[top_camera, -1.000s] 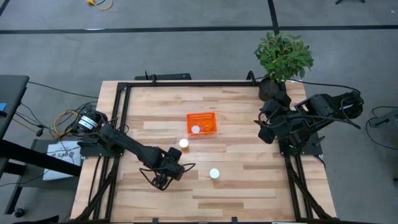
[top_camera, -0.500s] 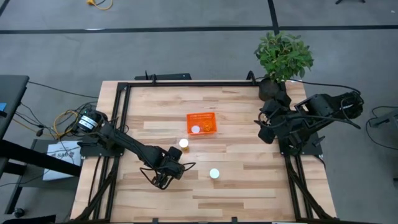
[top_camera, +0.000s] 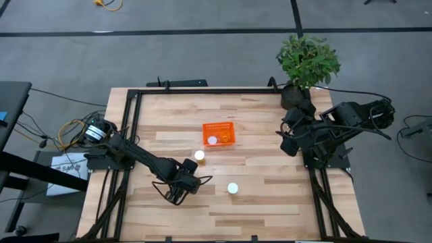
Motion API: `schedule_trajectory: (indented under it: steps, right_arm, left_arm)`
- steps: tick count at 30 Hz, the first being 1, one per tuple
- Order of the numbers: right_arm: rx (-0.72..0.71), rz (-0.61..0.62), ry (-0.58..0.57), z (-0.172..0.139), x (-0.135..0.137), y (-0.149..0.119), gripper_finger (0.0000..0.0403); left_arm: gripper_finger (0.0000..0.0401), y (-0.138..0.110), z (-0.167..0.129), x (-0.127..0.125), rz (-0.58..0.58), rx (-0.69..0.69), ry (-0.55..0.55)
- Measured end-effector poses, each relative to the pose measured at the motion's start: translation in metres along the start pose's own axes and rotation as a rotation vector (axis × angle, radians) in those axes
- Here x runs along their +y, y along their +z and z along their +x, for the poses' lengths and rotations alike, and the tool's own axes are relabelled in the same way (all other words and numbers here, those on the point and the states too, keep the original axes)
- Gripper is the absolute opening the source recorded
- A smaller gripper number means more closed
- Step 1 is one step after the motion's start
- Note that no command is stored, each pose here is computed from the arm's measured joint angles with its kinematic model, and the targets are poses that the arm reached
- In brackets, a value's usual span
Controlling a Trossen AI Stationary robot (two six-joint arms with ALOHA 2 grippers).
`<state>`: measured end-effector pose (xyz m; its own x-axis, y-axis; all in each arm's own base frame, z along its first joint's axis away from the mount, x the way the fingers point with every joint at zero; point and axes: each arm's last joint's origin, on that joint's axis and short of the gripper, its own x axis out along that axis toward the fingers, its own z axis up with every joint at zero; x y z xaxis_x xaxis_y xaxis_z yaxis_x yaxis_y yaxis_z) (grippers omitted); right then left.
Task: Pick and place pill bottles into a basket
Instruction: Put the orange pill bottle into the orange bin
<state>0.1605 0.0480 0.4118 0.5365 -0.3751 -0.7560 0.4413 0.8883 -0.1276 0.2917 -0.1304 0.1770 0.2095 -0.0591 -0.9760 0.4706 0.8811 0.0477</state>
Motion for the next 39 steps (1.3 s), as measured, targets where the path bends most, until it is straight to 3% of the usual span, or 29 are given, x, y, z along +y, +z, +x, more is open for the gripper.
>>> schedule_trajectory:
  steps: [7,23,39]
  right_arm:
    - [0.003,0.000,0.003,0.000,0.000,0.000,0.0240]
    - [0.028,-0.020,0.035,0.000,0.001,-0.001,0.0240]
    - [0.045,-0.123,0.045,0.001,-0.001,0.000,0.0240]
  left_arm:
    - [0.0201,0.000,0.000,0.000,-0.008,0.000,0.000]
    - [0.0201,0.011,-0.013,0.012,-0.091,-0.036,0.016]
    - [0.0200,0.036,-0.072,0.058,-0.208,-0.102,0.140]
